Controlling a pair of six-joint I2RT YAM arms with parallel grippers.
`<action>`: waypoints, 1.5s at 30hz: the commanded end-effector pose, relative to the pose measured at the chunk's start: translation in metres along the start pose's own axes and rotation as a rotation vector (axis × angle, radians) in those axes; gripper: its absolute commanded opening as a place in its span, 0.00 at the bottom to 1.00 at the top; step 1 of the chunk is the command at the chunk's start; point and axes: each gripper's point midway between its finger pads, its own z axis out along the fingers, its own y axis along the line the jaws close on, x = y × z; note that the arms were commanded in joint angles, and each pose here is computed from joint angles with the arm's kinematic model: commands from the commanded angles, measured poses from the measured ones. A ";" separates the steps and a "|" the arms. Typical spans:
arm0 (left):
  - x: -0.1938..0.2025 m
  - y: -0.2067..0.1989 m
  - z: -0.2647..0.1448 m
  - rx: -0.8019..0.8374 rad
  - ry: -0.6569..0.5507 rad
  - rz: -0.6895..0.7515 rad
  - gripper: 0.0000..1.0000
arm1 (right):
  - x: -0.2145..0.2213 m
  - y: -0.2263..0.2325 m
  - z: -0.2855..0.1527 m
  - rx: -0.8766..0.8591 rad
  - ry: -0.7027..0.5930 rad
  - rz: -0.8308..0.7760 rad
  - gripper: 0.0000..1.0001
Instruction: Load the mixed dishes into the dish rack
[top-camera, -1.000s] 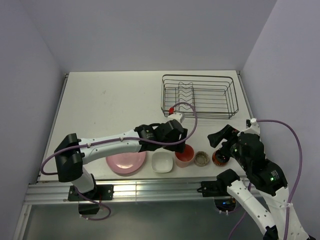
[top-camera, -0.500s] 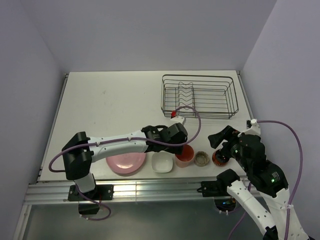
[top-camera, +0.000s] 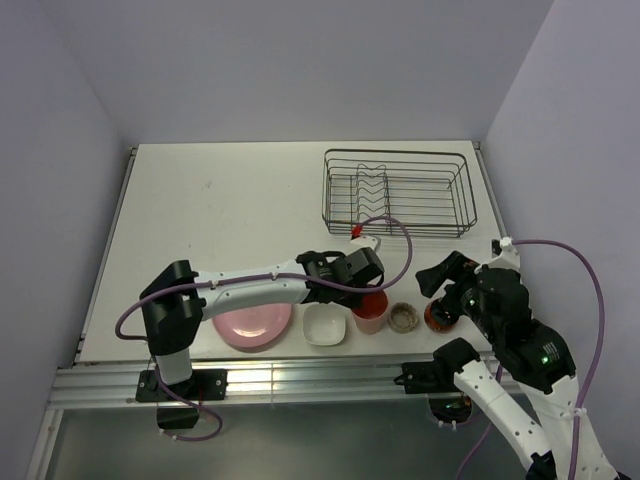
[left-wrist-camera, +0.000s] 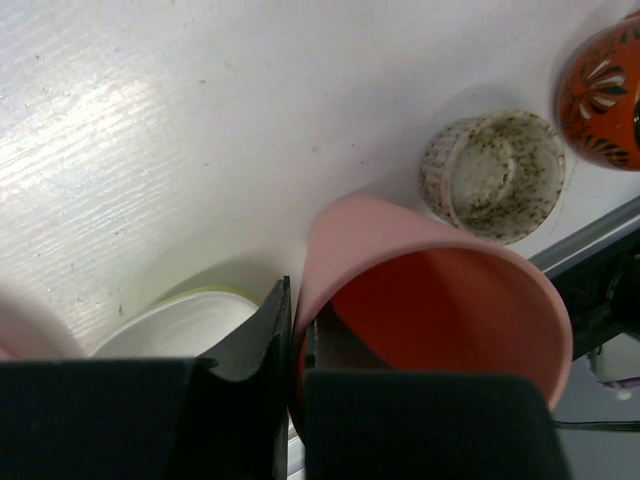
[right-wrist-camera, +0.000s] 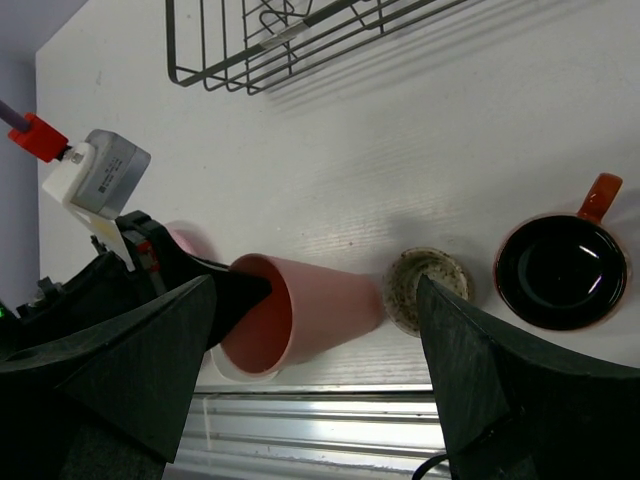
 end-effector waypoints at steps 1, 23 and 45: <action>-0.030 -0.018 -0.024 0.051 -0.080 0.012 0.00 | -0.003 0.003 0.006 0.016 0.010 -0.034 0.89; -0.162 0.024 -0.290 0.585 -0.275 -0.362 0.00 | -0.048 0.162 -0.071 -0.428 0.337 0.017 0.90; -0.148 0.012 -0.325 1.232 -0.104 -0.584 0.00 | -0.037 0.217 -0.081 -0.899 0.358 0.193 0.92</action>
